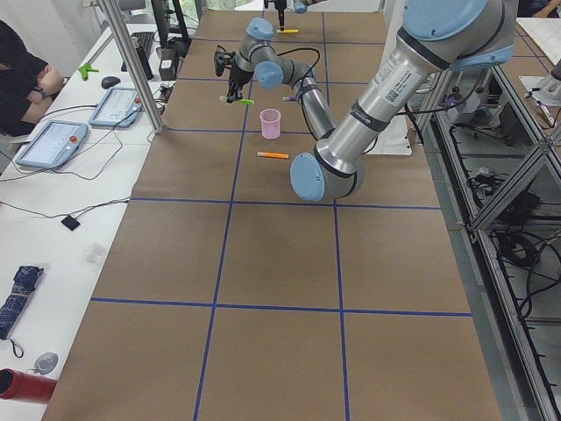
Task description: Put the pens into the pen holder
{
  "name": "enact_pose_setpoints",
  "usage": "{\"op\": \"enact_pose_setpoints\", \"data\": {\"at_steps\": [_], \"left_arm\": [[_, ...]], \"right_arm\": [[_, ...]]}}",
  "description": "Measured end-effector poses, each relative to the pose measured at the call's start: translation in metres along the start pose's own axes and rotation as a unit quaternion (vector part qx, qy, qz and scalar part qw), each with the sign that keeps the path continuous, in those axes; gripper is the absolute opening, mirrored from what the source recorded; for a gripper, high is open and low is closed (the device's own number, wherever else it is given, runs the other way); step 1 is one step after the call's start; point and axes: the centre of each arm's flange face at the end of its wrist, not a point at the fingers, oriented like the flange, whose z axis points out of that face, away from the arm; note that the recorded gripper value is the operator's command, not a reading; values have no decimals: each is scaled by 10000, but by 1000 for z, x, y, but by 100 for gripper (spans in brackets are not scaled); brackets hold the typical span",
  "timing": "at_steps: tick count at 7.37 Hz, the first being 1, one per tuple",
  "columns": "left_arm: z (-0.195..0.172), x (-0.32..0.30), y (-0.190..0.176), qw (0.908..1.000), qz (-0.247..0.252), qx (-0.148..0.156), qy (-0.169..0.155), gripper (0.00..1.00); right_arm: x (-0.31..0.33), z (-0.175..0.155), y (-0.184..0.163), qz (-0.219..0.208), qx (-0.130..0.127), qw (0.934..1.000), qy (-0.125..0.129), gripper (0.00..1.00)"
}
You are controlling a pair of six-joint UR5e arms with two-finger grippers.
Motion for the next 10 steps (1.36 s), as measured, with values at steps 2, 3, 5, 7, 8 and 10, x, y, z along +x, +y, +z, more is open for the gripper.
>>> {"op": "enact_pose_setpoints", "data": {"at_steps": [2,3,5,7,8,10], "left_arm": [[1,-1,0,10000,13,-4,-10,0],[1,-1,0,10000,18,-5,-13,0],[1,-1,0,10000,26,-6,-14,0],[1,-1,0,10000,29,-6,-14,0],[1,-1,0,10000,31,-6,-14,0],[1,-1,0,10000,31,-6,-13,0]], "right_arm": [[-4,5,0,-55,-54,10000,9,69],[-5,6,0,-59,-66,10000,11,63],[-3,8,2,-41,-94,9999,14,51],[-2,10,3,-28,-111,9999,15,47],[-2,10,3,-26,-114,9999,14,39],[-2,10,4,-23,-117,9999,9,18]]}}
